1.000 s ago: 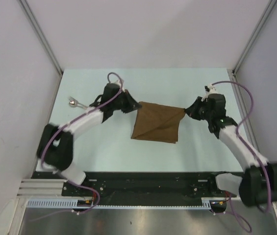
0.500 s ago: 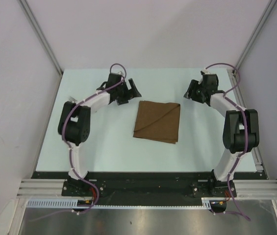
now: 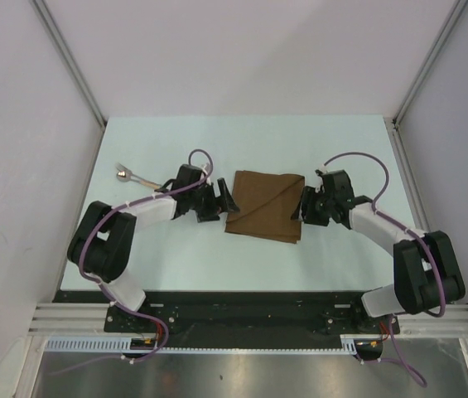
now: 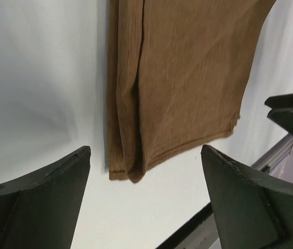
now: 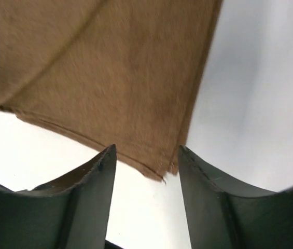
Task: Fold the napkin into a case and place the utensils inside
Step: Smooth out the upper triangle-folded napkin at the center of the board.
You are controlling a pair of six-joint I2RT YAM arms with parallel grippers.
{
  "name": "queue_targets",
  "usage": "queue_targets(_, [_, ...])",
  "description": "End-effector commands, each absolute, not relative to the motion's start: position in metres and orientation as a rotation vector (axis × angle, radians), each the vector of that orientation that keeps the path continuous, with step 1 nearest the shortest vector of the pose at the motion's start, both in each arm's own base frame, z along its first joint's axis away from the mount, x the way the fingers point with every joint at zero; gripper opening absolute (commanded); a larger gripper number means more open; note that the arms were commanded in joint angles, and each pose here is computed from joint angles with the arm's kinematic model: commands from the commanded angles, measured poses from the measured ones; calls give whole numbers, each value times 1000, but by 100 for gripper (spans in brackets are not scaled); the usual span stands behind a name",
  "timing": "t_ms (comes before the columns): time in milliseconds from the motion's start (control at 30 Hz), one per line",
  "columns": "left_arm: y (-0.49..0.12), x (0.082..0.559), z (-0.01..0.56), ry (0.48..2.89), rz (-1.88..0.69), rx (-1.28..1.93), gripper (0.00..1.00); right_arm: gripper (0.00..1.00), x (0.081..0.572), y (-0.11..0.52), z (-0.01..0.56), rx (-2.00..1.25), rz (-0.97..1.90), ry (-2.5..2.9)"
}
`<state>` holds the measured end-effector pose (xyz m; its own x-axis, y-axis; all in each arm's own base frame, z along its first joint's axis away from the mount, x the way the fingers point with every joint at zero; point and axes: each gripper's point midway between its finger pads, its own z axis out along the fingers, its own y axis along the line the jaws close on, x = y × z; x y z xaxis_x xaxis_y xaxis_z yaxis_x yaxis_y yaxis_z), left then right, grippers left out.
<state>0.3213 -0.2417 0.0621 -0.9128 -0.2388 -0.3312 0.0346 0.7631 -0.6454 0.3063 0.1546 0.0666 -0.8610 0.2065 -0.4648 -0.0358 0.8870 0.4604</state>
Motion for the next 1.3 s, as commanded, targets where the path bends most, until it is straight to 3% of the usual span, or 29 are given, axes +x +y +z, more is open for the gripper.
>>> queue_targets(0, [-260, 321, 76, 2477, -1045, -105, 89, 53, 287, 148, 59, 194, 596, 2547])
queue_targets(133, [-265, 316, 64, 2488, -1066, -110, 83, 45, 277, 147, 43, 220, 598, 2585])
queue_targets(167, [-269, 313, 62, 2488, -1077, -110, 75, 43, 276, 148, 41, 221, 609, 2588])
queue_targets(300, [-270, 297, 45, 2518, -1073, -144, 60, 32, 275, 150, 31, 242, 619, 2592])
queue_targets(467, [-275, 280, 38, 2532, -1077, -138, 42, 28, 271, 146, 19, 260, 586, 2621])
queue_targets(633, [-274, 271, 36, 2541, -1085, -128, 39, 25, 269, 142, 19, 260, 565, 2620])
queue_targets(767, [-267, 267, 33, 2556, -1048, -119, 35, 16, 267, 134, 18, 288, 565, 2633])
queue_targets(833, [-263, 266, 36, 2551, -1029, -112, 46, 22, 266, 130, 22, 299, 569, 2623])
queue_targets(867, [-263, 265, 39, 2544, -1028, -105, 46, 28, 261, 129, 21, 291, 572, 2634])
queue_targets(1267, [-255, 268, 47, 2538, -1006, -113, 36, 33, 250, 145, 41, 278, 698, 2594])
